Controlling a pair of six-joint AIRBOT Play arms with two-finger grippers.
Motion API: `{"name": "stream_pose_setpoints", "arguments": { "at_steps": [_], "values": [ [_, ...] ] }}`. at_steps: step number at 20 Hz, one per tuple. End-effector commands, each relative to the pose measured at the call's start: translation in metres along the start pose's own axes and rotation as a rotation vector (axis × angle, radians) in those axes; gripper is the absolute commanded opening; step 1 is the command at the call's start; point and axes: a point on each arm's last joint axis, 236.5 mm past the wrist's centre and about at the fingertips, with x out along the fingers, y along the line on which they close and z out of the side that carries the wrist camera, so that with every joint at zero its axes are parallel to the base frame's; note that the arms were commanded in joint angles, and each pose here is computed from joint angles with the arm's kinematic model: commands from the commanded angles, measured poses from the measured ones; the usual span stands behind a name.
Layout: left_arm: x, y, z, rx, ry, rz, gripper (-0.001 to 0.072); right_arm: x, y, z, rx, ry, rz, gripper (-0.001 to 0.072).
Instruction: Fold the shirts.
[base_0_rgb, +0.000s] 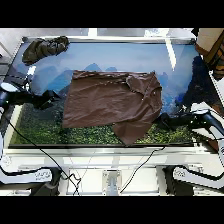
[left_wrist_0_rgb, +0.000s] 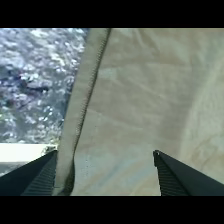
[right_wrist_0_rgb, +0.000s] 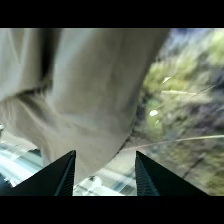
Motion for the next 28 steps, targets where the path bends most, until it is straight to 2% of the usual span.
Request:
{"name": "stream_pose_setpoints", "arguments": {
  "at_steps": [1,6,15,17,18,19,20,23,28],
  "values": [
    [0.009,-0.012,-0.006,0.031,0.019,0.004,0.0692,0.018,0.002,-0.013,0.042,-0.021,0.076,0.0433],
    [0.010,-0.026,-0.005,0.020,0.015,-0.040,0.0693,0.015,0.007,0.024,0.045,-0.188,0.110,0.0433],
    [0.010,-0.027,-0.005,0.019,0.014,-0.043,0.0693,0.018,-0.020,0.014,0.043,-0.145,-0.007,0.0429],
    [0.010,-0.027,-0.005,0.019,0.014,-0.043,0.0692,0.018,-0.024,0.016,0.042,-0.154,-0.023,0.0298],
    [0.010,-0.027,-0.005,0.019,0.015,-0.043,0.0692,0.018,-0.024,0.016,0.043,-0.154,-0.025,0.0291],
    [0.010,-0.026,-0.005,0.019,0.015,-0.042,0.0693,0.020,-0.025,0.015,0.045,-0.149,-0.024,0.0201],
    [0.010,-0.026,-0.006,0.020,0.016,-0.041,0.0692,0.021,-0.026,0.014,0.048,-0.142,-0.023,0.0034],
    [0.010,-0.016,-0.009,0.040,0.029,0.001,0.0692,0.024,-0.028,0.013,0.053,-0.133,-0.017,0.0022],
    [0.001,0.049,-0.047,0.042,0.207,0.266,0.0693,0.025,-0.024,0.011,0.041,-0.123,-0.002,0.0022]
  ]
}}
